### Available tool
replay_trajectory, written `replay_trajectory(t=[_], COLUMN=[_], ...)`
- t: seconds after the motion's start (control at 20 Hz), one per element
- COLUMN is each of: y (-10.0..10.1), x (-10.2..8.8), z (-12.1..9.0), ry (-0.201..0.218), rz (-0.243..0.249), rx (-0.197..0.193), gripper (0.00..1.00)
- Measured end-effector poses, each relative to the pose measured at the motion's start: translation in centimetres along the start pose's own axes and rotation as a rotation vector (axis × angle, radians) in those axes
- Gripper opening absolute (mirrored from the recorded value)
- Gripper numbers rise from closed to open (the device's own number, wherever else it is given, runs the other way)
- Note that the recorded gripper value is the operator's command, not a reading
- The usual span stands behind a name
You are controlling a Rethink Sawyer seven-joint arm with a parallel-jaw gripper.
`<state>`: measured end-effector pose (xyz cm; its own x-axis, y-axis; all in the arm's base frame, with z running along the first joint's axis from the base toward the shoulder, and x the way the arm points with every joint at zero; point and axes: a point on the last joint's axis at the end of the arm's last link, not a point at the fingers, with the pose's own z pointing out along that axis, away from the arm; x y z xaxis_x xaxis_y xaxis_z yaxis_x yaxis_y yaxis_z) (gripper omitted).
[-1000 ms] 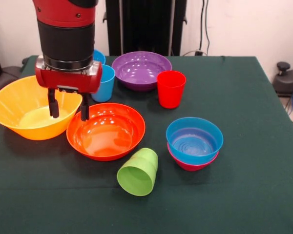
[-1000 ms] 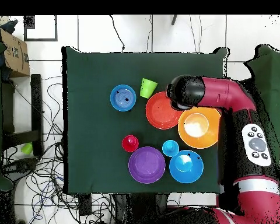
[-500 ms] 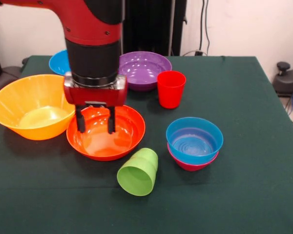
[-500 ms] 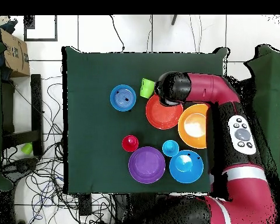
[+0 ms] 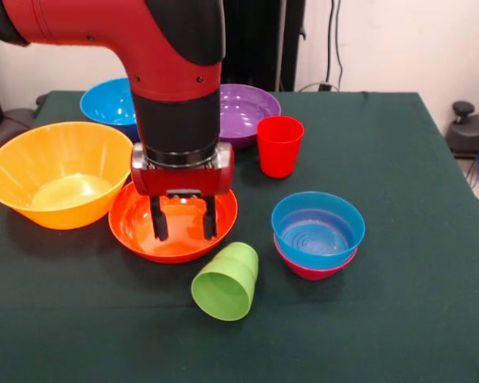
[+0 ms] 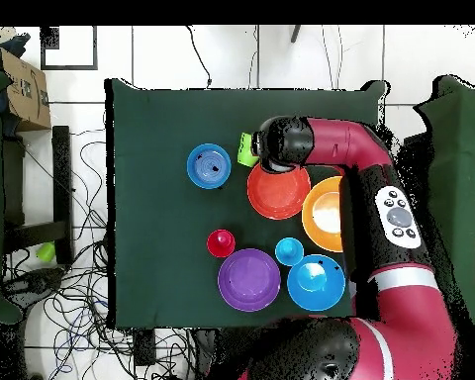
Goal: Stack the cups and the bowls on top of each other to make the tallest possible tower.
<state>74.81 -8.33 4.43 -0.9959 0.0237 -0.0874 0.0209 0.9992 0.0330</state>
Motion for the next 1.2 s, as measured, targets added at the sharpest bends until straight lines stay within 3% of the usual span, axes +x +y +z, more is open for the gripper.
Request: replay_trajectory(t=[0.15,0.3,0.35,0.4,0.45,0.5,0.6,0.65,0.75,0.85,0.9,0.95,1.05,1.1,1.2], y=[0.7,1.3,1.5,2.1,2.4,2.6,3.6,4.4,4.7,5.5,5.6,5.8,5.8,5.6,4.9], x=[-1.5,-2.4,-2.7,-3.1,-3.2,-3.2,-2.9,-2.4,-2.1,-0.8,-0.5,0.2,1.1,1.6,2.1], z=[0.6,1.0,1.1,1.2,1.2,1.1,0.8,0.4,0.3,0.1,0.1,0.2,0.7,1.2,2.6], ry=[-0.006,0.020,0.043,0.096,0.132,0.147,0.240,0.319,0.353,0.444,0.463,0.498,0.525,0.533,0.511], rz=[-0.002,-0.019,-0.034,-0.074,-0.106,-0.120,-0.217,-0.318,-0.366,-0.520,-0.559,-0.648,-0.747,-0.829,-0.958], rx=[-0.056,-0.122,-0.155,-0.231,-0.279,-0.300,-0.420,-0.521,-0.565,-0.695,-0.728,-0.795,-0.854,-0.888,-0.906], gripper=[1.00,1.00,1.00,1.00,1.00,1.00,1.00,1.00,1.00,1.00,1.00,1.00,1.00,1.00,1.00])
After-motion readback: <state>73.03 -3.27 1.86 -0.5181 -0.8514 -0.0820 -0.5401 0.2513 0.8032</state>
